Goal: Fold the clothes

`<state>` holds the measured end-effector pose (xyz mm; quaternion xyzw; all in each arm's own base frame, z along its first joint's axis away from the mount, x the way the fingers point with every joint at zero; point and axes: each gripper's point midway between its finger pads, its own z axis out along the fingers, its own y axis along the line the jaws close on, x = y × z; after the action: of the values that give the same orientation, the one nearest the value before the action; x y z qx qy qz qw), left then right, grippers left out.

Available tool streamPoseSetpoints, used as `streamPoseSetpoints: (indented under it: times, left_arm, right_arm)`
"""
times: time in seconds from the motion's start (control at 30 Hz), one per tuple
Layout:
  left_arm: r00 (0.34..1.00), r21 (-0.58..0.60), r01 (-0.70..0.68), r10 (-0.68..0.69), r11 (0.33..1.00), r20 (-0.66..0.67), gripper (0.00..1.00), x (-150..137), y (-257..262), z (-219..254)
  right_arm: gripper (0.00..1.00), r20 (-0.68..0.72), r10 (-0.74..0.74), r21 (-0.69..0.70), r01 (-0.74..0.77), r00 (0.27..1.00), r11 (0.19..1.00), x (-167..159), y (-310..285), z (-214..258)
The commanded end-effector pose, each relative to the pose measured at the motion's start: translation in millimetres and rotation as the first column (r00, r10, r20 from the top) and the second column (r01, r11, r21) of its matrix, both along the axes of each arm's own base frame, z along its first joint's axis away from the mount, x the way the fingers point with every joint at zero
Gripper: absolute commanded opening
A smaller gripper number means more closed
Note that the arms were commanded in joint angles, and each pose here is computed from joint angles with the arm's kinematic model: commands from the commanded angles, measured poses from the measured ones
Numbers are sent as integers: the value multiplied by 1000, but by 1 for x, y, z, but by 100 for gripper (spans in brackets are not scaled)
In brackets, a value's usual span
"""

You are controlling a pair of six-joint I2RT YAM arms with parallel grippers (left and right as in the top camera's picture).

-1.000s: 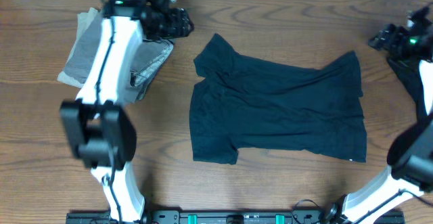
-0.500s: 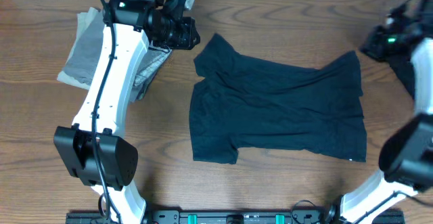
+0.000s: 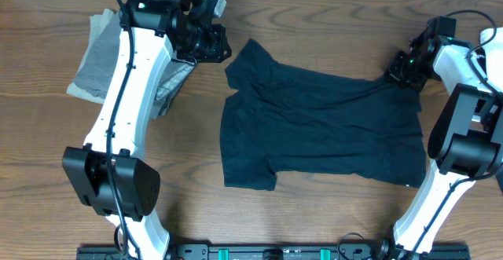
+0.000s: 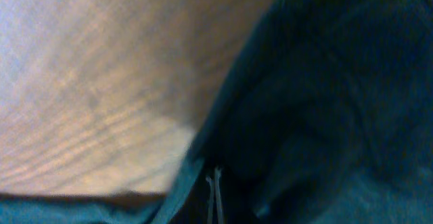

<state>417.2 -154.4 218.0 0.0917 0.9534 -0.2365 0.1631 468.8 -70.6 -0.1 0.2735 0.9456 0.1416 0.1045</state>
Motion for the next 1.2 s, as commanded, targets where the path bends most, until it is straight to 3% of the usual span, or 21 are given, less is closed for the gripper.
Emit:
streamPoseSetpoints:
  times: [0.0, 0.23, 0.4, 0.57, 0.7, 0.8, 0.9, 1.17]
  left_arm:
    - [1000, 8, 5, -5, 1000, -1, 22, 0, 1, -1]
    - [999, -3, -31, 31, 1000, -22, 22, 0, 1, -1]
    - [999, -3, -26, 26, 1000, -25, 24, -2, -1, -2]
    - [1000, -1, -1, 1, 1000, -26, 38, -6, -11, -2]
    - [1000, 46, 30, -30, 998, -2, 48, -6, -14, -5]
    - [999, 106, 29, -32, 994, 21, 50, -3, -13, -10]
    - [997, 127, 60, -65, 990, 37, 49, 0, -19, -17]
    - [994, 159, 80, -67, 984, -86, 50, 5, -25, -71]
  right_arm:
    - [1, -67, -23, -6, 23, 997, 1000, -8, 1, -27]
    - [1, -51, -186, -124, 178, 981, 976, 6, -32, -71]
    - [1, 100, -309, -18, 312, 946, 950, 46, -41, -70]
    - [1, 308, -221, 132, 188, 925, 973, 91, -30, -33]
    - [14, 474, -100, 211, -3, 875, 977, 109, -22, 22]
    - [24, 564, -32, 230, -120, 825, 966, 106, -20, 71]
    - [28, 609, 15, 211, -181, 793, 961, 92, -21, 118]
    - [38, 562, 103, 88, -183, 821, 979, 27, -7, 209]
